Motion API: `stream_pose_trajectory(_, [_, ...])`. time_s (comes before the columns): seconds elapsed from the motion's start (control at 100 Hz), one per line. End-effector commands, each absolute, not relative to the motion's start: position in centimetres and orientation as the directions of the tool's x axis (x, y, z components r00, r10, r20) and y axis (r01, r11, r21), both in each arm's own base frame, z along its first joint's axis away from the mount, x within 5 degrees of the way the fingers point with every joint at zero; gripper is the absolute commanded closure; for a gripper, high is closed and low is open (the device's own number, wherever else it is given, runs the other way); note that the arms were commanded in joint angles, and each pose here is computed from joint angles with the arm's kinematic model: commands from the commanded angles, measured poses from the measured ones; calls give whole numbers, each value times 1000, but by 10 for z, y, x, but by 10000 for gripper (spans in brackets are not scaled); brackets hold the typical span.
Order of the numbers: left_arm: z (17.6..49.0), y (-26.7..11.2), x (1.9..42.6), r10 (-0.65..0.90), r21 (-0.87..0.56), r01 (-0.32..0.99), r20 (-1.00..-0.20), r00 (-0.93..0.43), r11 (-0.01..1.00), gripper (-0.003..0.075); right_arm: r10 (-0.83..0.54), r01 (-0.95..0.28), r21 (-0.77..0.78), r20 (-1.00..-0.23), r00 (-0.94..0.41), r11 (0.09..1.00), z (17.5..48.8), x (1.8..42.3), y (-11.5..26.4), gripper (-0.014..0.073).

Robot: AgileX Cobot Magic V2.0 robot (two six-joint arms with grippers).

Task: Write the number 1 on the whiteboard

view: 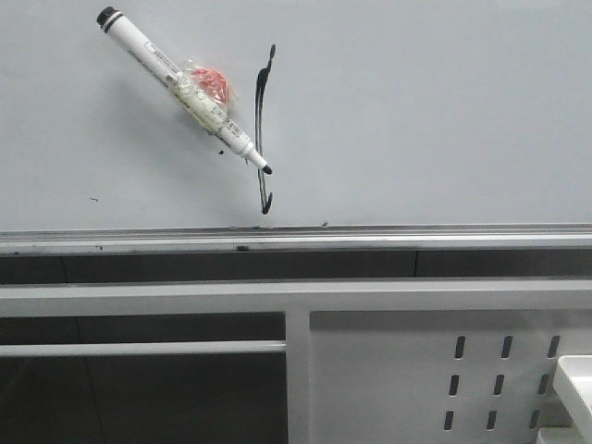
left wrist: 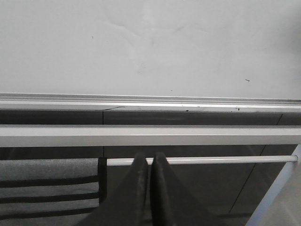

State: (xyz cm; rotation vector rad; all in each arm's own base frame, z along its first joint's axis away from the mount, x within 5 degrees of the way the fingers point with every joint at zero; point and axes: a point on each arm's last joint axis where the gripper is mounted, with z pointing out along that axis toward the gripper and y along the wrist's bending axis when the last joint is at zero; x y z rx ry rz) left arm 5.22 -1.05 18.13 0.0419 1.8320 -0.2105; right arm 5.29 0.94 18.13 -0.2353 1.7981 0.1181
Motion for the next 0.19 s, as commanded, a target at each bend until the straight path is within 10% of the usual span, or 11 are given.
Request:
stream_pose_trajectory(0.0, [174,-10,53,-101,-137,134,-964,-245,982,740,-83,-219,-42,-979,-185,975,181,52,9,645])
stream_pose_trajectory(0.18, [174,-10,53,-101,-137,134,-964,-245,982,740,-83,-219,-42,-979,-185,975,181,52,9,645])
